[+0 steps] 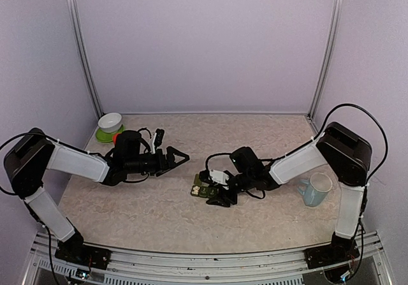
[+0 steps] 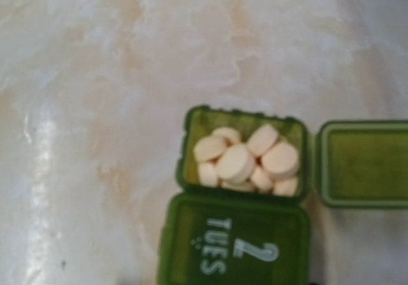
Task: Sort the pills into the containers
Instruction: Pick up the pill container from the center of the board.
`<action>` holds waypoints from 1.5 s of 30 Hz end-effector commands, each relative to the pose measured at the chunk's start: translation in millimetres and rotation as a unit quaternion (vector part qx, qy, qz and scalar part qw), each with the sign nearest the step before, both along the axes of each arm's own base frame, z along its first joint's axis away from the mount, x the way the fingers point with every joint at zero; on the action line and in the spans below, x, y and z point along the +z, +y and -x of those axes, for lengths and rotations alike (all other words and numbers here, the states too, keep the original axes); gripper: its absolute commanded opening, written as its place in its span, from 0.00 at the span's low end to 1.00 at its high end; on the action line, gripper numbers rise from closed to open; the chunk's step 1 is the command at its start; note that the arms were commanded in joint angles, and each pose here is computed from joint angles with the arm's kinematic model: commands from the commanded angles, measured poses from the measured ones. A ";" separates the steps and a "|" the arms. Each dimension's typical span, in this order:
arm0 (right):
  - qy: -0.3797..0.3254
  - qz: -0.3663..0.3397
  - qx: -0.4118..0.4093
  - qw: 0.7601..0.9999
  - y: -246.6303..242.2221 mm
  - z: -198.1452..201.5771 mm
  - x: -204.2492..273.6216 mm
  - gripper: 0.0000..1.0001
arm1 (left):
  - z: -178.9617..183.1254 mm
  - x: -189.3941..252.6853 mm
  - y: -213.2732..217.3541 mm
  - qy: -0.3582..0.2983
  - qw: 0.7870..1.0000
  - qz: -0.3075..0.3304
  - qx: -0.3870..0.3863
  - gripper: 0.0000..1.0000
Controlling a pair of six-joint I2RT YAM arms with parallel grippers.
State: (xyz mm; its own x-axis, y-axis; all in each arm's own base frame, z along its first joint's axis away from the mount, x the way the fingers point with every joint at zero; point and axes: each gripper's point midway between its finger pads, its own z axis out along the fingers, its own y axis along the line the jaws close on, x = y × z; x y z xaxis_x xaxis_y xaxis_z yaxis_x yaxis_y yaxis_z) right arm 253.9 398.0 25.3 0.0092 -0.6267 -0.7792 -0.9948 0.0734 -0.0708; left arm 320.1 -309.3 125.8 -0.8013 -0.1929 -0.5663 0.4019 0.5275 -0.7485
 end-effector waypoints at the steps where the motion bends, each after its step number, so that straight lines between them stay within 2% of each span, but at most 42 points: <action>1: -0.018 -0.018 -0.006 1.000 11.8 -6.1 4.5 0.60 | 0.1 14.5 0.8 -0.024 1.000 0.013 -0.006 0.99; 11: -0.011 -0.021 -0.011 1.000 14.1 -4.2 2.1 0.47 | -0.1 9.6 3.3 -0.018 1.000 0.008 -0.001 0.99; 15: -0.016 -0.027 -0.011 0.999 14.4 -2.2 9.0 0.38 | -0.8 9.0 4.3 -0.016 1.000 0.008 0.000 0.99; 26: -0.049 -0.036 -0.029 0.998 13.1 -1.0 36.8 0.31 | -2.2 -0.5 5.7 0.010 1.000 0.002 0.008 0.99; 34: -0.130 -0.035 -0.061 0.989 7.2 0.0 70.5 0.30 | -5.1 -14.1 6.9 0.088 0.996 0.025 0.018 0.99; 45: -0.170 -0.046 -0.057 0.983 9.0 14.7 94.5 0.30 | -4.0 -32.6 -9.6 0.173 0.984 0.045 -0.002 0.99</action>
